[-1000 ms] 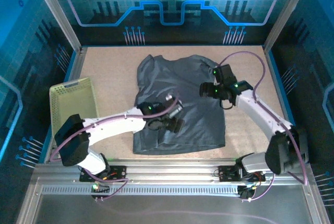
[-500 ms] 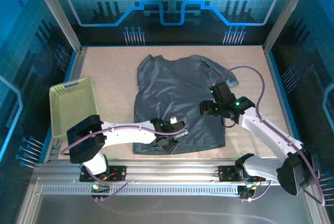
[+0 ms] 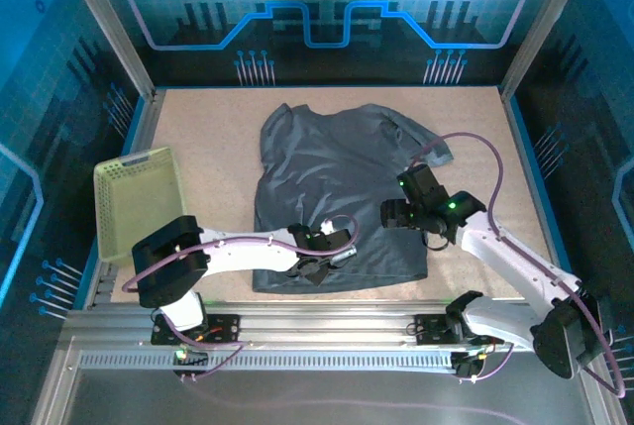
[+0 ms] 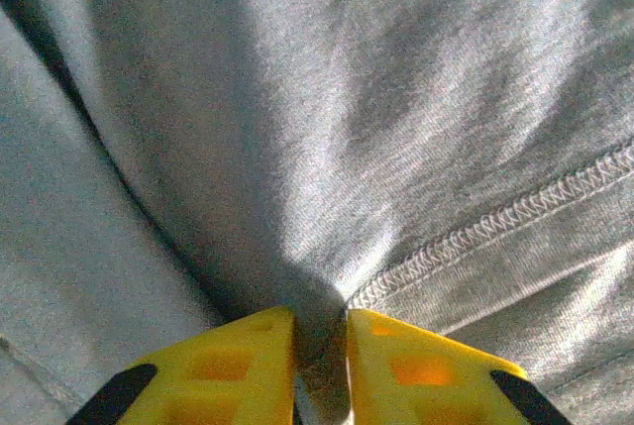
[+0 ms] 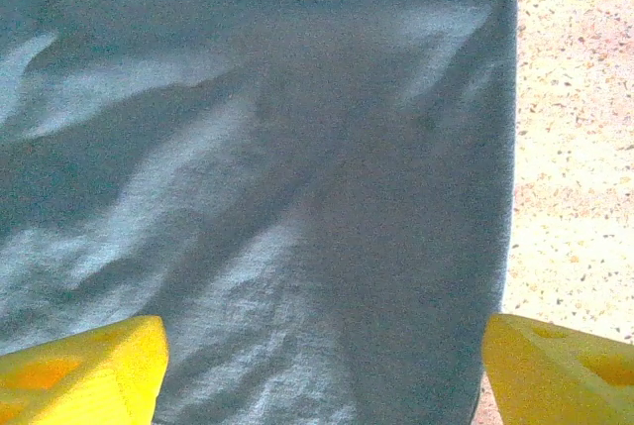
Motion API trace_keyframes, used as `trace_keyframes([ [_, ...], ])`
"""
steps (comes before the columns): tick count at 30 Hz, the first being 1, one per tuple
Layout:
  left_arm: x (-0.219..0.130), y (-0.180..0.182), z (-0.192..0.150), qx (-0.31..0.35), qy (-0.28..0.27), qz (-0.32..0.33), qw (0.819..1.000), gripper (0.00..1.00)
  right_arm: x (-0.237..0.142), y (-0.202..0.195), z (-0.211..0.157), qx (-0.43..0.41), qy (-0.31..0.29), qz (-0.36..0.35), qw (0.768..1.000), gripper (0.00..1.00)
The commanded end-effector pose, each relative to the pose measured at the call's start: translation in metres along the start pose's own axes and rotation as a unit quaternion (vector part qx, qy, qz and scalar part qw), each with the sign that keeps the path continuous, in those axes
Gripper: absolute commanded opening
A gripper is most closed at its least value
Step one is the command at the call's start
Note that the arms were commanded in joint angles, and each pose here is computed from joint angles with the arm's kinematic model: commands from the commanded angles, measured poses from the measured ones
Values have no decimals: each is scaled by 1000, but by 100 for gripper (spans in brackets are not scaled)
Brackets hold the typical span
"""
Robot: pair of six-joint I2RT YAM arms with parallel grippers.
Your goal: Fold the inside-out t-shirt
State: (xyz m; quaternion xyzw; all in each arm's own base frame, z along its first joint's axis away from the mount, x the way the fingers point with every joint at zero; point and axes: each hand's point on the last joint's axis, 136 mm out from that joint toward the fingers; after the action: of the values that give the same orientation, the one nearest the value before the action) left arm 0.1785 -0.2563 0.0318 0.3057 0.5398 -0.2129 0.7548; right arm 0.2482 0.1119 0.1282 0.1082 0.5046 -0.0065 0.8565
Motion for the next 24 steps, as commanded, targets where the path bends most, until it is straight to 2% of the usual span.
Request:
trace_keyframes([
  [1,-6,6,3,-8,-19,6,1000,9,-3,-5,-7,1,-2,-12,1000,84],
  [4,-16,6,12,-18,-41,-3,999,0,-4,-4,-8,-2,-8,-9,1000,84],
  [13,-62,13,51,-74,-125,-56,988,0,-20,13,-22,-37,-41,33,998,84],
  [20,-93,29,90,-145,-193,-140,960,0,-34,63,-80,-94,-49,190,976,83],
  [24,-106,34,116,-161,-217,-170,948,0,-49,119,-116,-161,-54,285,943,82],
])
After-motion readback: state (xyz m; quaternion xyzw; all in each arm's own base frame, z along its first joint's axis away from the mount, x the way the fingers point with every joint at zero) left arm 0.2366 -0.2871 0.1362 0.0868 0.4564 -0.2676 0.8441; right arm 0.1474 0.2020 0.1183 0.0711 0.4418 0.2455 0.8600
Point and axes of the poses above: each hand's point on the last joint's axis, 136 mm out from that joint toward the fingers, its own x axis out along the fingers, its own y axis along the line the jaws close on, z = x × y, and after that the axes turned 11 degrees about x, right-handed
